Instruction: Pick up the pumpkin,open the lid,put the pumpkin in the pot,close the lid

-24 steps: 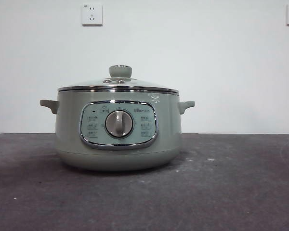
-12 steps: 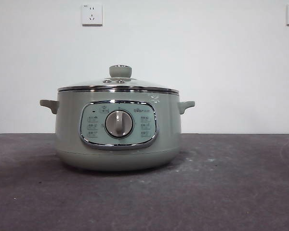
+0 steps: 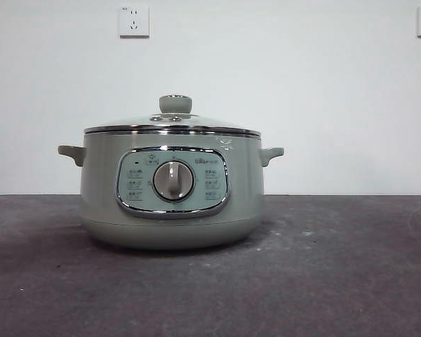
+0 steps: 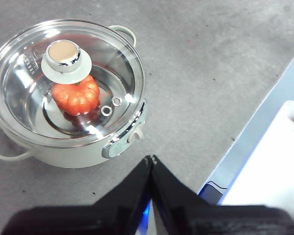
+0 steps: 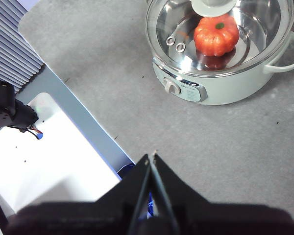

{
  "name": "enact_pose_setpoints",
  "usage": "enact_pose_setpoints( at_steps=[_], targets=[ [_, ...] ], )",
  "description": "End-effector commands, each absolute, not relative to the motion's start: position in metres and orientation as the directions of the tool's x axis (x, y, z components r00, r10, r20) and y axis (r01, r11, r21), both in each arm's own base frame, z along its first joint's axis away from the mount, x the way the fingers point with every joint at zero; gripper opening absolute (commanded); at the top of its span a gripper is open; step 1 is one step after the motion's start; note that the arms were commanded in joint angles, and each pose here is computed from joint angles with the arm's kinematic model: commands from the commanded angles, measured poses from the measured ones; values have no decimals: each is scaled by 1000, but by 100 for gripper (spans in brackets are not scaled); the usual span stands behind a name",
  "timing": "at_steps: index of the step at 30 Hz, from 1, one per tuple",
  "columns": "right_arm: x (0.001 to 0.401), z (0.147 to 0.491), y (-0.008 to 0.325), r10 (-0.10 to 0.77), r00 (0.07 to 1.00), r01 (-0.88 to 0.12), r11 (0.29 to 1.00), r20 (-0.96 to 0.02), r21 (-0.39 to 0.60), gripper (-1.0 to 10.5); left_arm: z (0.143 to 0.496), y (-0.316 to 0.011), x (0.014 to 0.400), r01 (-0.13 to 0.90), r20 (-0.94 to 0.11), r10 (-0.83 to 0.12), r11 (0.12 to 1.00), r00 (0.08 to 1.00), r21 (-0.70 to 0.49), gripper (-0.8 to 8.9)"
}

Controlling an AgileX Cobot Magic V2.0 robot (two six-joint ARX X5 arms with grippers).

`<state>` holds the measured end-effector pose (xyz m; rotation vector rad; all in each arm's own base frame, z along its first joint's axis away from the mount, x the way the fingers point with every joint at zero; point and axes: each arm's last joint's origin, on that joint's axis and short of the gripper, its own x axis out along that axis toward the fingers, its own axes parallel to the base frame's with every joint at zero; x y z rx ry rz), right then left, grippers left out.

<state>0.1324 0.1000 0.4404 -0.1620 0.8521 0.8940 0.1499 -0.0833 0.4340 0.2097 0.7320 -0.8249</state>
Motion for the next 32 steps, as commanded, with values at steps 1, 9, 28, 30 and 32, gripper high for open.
enact_pose_setpoints(
  at_steps=[1,9,28,30,32],
  targets=[
    [132,441,100,622,333,-737,640,-709,215,-1,438,-81,151,725,-636,-594,685,493,-77,-4],
    [133,441,100,621,333,-737,640,-709,216,-1,476,-49,132,627,-276,-579,768,767,131,-4],
    [131,441,99,621,338,-737,642,-707,212,-1,295,-6,88,165,164,-211,952,964,258,-4],
    [131,441,99,621,337,-737,642,-707,212,-1,271,-5,86,136,152,-178,959,972,250,-4],
    [131,441,99,622,337,-737,642,-707,212,-1,250,-4,84,115,144,-152,965,978,235,-3]
  ],
)
